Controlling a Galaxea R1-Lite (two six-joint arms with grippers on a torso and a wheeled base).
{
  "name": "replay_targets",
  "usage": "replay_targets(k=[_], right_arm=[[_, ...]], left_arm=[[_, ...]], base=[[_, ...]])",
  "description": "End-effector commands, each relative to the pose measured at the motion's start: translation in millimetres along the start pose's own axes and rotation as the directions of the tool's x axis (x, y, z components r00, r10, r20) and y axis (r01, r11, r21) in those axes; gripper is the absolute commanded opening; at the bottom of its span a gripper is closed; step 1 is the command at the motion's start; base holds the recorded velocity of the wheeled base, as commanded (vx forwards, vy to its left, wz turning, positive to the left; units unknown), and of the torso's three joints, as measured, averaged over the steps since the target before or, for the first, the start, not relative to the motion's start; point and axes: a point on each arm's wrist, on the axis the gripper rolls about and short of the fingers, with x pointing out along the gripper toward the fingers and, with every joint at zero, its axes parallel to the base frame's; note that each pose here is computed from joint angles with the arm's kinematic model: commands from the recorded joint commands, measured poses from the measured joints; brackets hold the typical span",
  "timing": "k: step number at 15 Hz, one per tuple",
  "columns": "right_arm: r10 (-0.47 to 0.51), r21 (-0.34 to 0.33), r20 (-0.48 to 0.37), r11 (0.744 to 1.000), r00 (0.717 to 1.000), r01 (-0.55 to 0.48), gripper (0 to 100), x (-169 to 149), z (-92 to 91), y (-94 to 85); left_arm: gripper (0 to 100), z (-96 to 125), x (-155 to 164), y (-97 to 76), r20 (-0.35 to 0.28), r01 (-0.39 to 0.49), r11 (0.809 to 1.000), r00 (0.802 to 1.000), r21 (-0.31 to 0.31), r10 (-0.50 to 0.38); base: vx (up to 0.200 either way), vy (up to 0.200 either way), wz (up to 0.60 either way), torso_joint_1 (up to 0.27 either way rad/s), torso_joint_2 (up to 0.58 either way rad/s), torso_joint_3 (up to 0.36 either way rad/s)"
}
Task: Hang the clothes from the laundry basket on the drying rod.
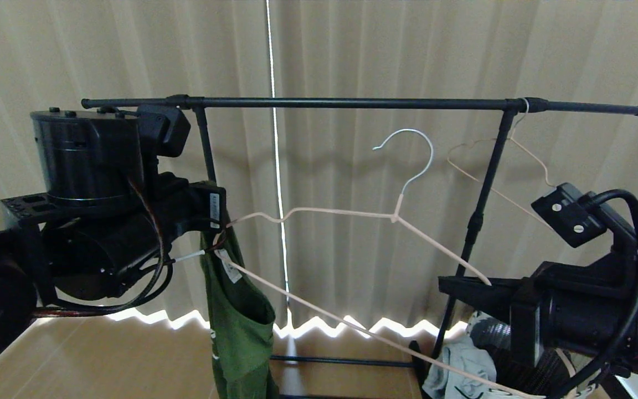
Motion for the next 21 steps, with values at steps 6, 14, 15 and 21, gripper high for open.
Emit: replay_targets(k=[6, 14, 15, 21], right_arm=[[-0.065, 0.083, 0.002, 0.994, 0.998, 0.065, 0, 35, 18.1, 4.7], [0.012, 0.067, -0.032, 0.998, 0.999, -0.010, 0, 33, 5.7, 29.2], [0.012, 0.067, -0.031, 0.998, 0.999, -0.010, 0, 32, 5.7, 29.1], [0.036, 0.073, 0.051, 0.997, 0.998, -0.040, 0, 34, 14.0, 32.0]], left_arm=[[0, -1, 1, -2.5, -0.006, -0.021, 1.000, 1.000, 0.007, 0.021], [0, 10, 16, 5.3, 0.010, -0.096, 0.995, 0.995, -0.010, 0.096], [0, 10, 17, 6.1, 0.010, -0.099, 0.995, 0.995, -0.010, 0.099], [0, 9, 16, 5.2, 0.009, -0.119, 0.993, 0.993, -0.009, 0.119]], base=[[0.000, 0.000, 0.00, 0.000, 0.00, 0.000], [0.000, 0.000, 0.00, 0.000, 0.00, 0.000], [0.000, 0.000, 0.00, 0.000, 0.00, 0.000], [0.000, 0.000, 0.00, 0.000, 0.00, 0.000]])
